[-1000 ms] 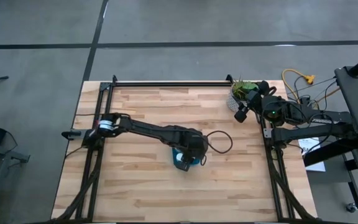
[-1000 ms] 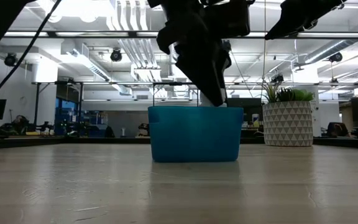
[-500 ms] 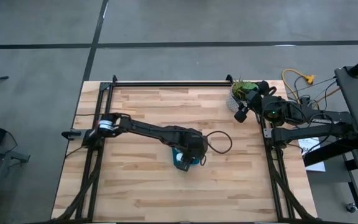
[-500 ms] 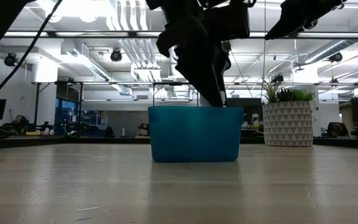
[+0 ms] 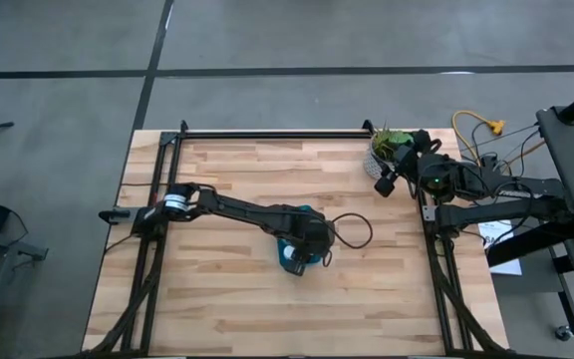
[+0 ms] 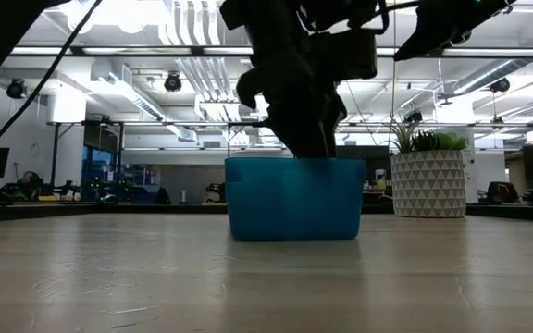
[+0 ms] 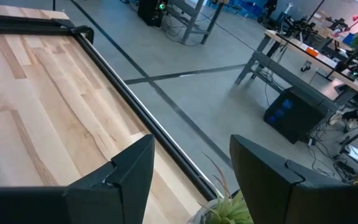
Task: Pick and place pill bottles into a basket
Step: Put the white pill bottle into the blue bin, then return to Home Position
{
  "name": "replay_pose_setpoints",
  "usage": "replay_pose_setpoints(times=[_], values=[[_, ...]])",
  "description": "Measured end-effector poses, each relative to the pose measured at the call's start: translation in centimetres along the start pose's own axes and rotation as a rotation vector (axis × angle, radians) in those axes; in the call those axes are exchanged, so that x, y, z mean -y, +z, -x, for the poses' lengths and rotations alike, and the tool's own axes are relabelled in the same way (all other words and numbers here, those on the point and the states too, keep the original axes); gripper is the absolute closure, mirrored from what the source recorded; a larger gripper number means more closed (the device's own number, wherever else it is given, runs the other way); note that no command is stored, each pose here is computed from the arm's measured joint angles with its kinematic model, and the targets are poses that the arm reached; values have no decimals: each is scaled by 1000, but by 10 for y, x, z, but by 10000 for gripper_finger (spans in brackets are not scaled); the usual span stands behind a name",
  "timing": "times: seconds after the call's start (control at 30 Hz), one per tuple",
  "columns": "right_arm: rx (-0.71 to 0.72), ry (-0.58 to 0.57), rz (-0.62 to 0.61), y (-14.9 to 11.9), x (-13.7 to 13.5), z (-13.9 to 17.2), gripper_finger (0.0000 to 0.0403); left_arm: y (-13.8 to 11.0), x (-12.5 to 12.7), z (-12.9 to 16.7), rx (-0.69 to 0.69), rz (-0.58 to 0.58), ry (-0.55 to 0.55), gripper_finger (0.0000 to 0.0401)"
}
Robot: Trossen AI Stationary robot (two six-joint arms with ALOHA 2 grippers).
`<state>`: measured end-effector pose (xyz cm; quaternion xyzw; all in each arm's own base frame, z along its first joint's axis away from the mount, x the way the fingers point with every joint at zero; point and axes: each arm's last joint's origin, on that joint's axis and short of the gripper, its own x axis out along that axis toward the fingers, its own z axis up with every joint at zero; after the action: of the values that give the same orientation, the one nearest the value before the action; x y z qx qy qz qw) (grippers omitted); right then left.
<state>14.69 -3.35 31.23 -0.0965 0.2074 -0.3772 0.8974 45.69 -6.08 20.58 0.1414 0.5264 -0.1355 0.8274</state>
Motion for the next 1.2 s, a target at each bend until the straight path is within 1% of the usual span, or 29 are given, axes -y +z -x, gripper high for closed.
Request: replay_pose_setpoints(times=[0.1,0.3,0.4,0.6,0.8,1.03,1.2], values=[[-4,0,6,0,-1,-1,200,0,0,0,3,0,1,258],[-5,0,10,0,-1,-1,200,-1,0,-1,-6,0,2,221],[-5,0,10,0,-1,-1,200,-1,0,-2,-9,1,1,210],[-5,1,10,0,-1,-1,200,0,0,-1,-6,1,2,204],[-5,1,11,0,-1,-1,200,4,-1,7,8,1,5,203],[-5,2,11,0,-1,-1,200,8,-2,26,33,1,12,202],[-5,2,11,0,-1,-1,200,8,-2,52,62,5,51,202]])
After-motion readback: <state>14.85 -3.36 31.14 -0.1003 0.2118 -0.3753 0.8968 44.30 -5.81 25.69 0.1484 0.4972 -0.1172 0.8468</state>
